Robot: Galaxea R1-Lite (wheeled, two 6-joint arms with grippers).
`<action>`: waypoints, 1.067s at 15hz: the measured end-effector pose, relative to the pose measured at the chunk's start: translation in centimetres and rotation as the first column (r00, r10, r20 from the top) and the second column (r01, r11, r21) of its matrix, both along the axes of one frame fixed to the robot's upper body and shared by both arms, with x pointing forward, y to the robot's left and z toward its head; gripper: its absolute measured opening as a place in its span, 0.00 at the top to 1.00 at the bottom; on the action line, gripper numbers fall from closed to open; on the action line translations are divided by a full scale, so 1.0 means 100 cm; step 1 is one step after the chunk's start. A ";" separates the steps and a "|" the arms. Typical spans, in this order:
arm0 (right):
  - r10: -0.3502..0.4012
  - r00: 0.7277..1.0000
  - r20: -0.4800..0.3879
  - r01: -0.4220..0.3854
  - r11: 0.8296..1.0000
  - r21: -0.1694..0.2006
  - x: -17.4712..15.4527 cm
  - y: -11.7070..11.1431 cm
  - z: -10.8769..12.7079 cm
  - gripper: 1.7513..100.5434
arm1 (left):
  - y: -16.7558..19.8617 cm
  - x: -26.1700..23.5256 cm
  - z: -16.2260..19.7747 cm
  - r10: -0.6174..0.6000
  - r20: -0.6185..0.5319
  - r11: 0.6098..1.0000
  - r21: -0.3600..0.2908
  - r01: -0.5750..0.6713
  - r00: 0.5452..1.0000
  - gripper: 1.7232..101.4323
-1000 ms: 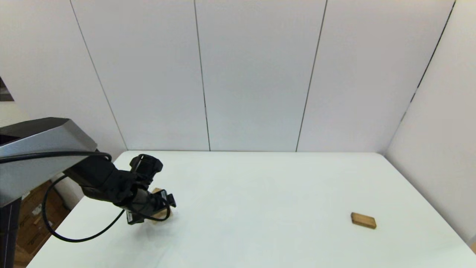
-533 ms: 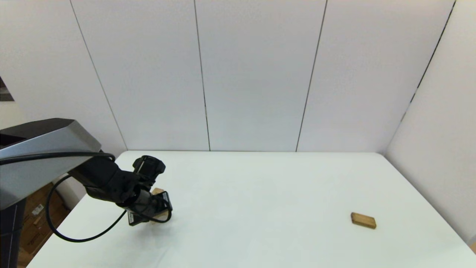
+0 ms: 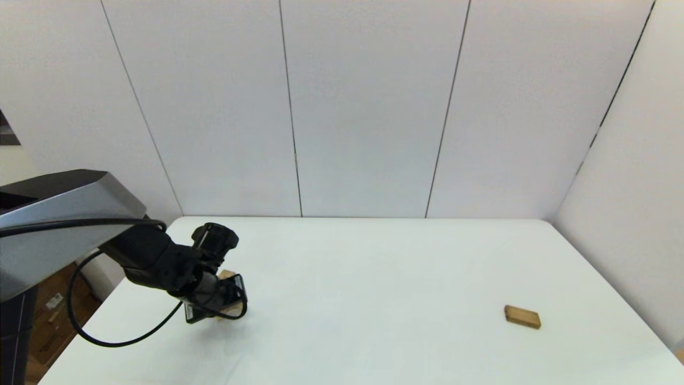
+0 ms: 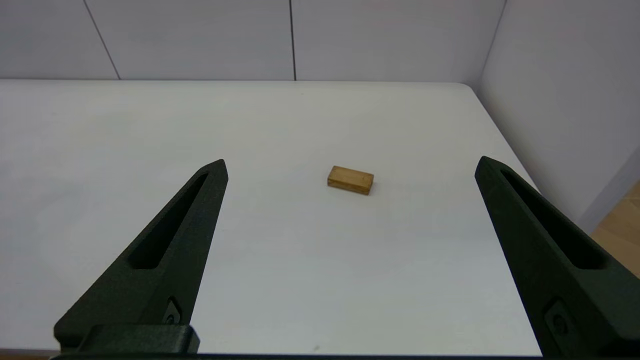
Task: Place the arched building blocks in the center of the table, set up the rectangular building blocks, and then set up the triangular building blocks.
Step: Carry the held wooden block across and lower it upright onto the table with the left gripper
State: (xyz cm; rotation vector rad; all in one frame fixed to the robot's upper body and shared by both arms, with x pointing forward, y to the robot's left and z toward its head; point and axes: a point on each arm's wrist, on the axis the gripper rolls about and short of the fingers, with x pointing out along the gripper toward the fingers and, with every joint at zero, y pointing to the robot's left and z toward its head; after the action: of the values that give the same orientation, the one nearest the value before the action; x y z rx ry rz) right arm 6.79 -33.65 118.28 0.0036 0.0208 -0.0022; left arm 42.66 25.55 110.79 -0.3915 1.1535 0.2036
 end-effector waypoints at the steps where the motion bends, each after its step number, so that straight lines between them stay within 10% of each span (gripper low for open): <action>1: 0.000 1.000 0.000 0.000 1.000 0.000 0.000 0.000 0.000 0.03 | -0.014 -0.002 0.004 -0.042 0.011 0.999 0.006 0.042 0.999 0.43; 9: 0.000 1.000 0.000 0.000 1.000 -0.001 0.000 0.000 0.000 0.03 | -0.176 -0.002 0.075 -0.345 0.096 0.938 0.010 0.346 0.934 0.43; 16: 0.000 1.000 0.000 0.000 1.000 -0.001 0.000 0.000 0.000 0.03 | -0.260 -0.027 0.019 -0.466 -0.039 0.883 0.041 0.468 0.884 0.43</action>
State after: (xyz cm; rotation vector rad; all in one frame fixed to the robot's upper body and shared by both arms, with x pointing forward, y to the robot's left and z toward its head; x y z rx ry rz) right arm 6.79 -33.64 118.28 0.0028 0.0208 -0.0017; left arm 39.99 -0.43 112.73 -0.0571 1.2345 -0.1877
